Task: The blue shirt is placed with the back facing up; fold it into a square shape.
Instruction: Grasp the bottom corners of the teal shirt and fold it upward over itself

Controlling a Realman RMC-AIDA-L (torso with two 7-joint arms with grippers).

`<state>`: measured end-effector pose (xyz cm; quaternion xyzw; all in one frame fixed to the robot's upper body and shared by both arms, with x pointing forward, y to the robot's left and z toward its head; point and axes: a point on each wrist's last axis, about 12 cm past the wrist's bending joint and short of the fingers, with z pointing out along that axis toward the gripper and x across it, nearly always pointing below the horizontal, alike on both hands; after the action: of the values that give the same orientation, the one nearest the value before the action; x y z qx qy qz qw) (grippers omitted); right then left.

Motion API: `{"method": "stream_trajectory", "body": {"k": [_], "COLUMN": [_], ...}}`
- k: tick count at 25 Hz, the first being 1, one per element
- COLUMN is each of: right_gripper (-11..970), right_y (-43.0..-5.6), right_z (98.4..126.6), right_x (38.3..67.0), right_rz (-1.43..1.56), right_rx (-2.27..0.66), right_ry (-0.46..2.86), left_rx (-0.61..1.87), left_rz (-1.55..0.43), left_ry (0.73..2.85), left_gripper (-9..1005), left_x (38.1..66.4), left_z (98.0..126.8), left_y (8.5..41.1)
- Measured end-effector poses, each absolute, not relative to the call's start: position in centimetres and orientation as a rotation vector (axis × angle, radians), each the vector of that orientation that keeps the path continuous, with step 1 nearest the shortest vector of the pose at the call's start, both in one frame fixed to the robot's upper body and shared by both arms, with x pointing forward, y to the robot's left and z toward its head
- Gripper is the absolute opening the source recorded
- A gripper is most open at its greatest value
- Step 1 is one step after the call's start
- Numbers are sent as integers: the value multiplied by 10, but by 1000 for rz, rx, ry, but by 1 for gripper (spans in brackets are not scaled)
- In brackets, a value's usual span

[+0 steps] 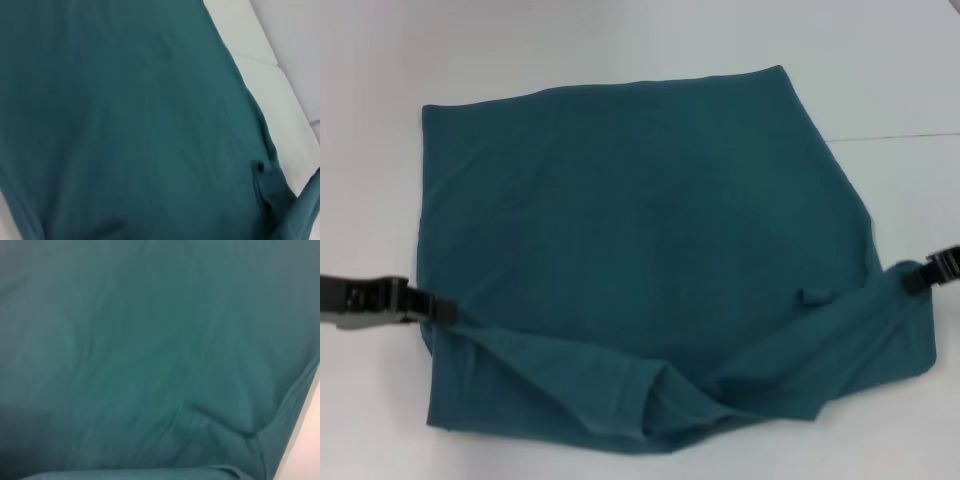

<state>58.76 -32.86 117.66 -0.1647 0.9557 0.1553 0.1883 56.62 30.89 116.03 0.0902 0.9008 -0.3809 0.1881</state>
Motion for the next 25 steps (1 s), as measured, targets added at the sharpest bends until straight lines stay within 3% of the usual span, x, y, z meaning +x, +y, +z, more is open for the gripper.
{"method": "stream_trajectory", "body": {"k": [25], "right_gripper": [56], "right_y": [-320], "right_z": [1171], "right_x": [647], "right_rz": [399], "right_rx": [-133], "right_ry": [2372], "left_rx": [266], "left_rz": [-838], "left_ry": [2294], "left_gripper": [15], "left_x": [613], "left_z": [1154], "left_y": [298]}}
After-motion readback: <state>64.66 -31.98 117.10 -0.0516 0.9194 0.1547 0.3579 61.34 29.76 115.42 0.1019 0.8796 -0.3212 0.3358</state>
